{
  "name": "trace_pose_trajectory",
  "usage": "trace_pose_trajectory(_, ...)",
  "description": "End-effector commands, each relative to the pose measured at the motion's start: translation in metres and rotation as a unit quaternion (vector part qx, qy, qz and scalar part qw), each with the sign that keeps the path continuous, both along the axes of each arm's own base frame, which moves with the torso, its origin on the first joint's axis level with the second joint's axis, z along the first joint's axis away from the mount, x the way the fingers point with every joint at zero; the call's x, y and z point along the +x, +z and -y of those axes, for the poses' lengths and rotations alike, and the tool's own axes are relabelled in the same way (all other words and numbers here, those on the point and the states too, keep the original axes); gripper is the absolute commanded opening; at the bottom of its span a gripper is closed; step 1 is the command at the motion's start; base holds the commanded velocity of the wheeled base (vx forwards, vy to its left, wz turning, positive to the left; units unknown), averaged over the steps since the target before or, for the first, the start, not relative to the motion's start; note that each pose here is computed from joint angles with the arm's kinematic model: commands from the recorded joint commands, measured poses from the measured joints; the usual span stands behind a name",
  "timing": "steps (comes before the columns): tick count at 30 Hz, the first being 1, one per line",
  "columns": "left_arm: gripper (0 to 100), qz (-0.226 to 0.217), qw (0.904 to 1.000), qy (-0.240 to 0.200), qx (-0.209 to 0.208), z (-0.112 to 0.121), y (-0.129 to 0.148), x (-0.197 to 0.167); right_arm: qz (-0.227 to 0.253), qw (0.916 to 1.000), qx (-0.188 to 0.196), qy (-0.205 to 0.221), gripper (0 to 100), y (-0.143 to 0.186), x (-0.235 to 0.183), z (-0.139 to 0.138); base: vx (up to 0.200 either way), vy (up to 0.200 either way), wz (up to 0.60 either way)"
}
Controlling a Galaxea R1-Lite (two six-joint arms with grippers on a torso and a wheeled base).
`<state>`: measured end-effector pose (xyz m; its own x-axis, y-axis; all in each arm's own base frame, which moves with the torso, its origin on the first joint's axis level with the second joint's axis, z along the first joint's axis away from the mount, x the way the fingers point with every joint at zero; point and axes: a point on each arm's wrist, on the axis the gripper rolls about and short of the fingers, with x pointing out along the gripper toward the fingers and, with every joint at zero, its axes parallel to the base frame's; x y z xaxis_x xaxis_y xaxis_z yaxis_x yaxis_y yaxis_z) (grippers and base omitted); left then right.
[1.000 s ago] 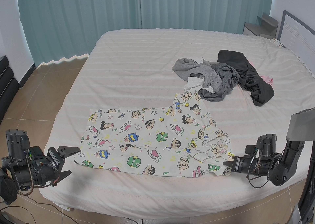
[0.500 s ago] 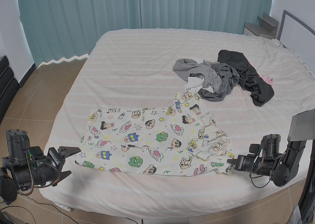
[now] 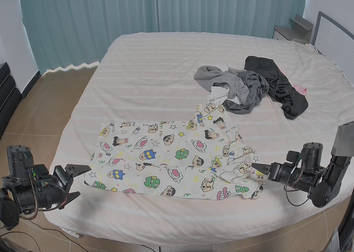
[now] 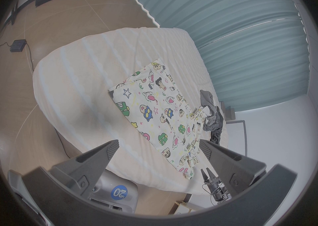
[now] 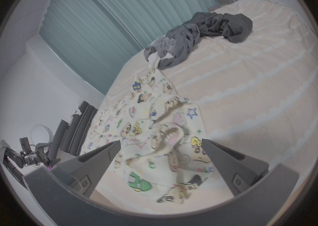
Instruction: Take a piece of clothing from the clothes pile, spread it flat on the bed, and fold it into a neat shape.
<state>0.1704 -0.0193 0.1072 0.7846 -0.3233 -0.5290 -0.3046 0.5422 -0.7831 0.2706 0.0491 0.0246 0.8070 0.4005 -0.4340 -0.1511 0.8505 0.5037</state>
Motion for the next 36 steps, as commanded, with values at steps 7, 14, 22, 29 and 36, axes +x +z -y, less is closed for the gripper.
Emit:
trace_pose_trajectory(7,100,-0.002,1.0000,-0.002,-0.001,0.001,-0.001,0.000,-0.015,0.9964,0.083,-0.007,100,0.034,-0.012,-0.081,0.000,0.000,0.00)
trace_pose_trajectory(14,100,-0.003,1.0000,-0.006,0.000,0.002,-0.001,0.000,-0.110,0.9846,0.125,-0.053,100,0.020,0.001,-0.092,0.000,0.000,0.00)
trace_pose_trajectory(22,100,-0.005,1.0000,-0.006,0.000,0.002,-0.002,0.000,-0.152,0.9795,0.108,-0.075,100,-0.017,0.015,-0.095,0.000,0.000,0.00)
trace_pose_trajectory(29,100,-0.008,0.9999,-0.007,0.000,0.003,-0.003,0.001,-0.155,0.9766,0.118,-0.090,100,-0.020,0.021,-0.091,0.000,0.000,0.00)
trace_pose_trajectory(36,100,-0.009,0.9999,-0.007,0.000,0.003,-0.003,0.000,-0.164,0.9725,0.126,-0.107,100,-0.024,0.025,-0.086,0.000,0.000,0.00)
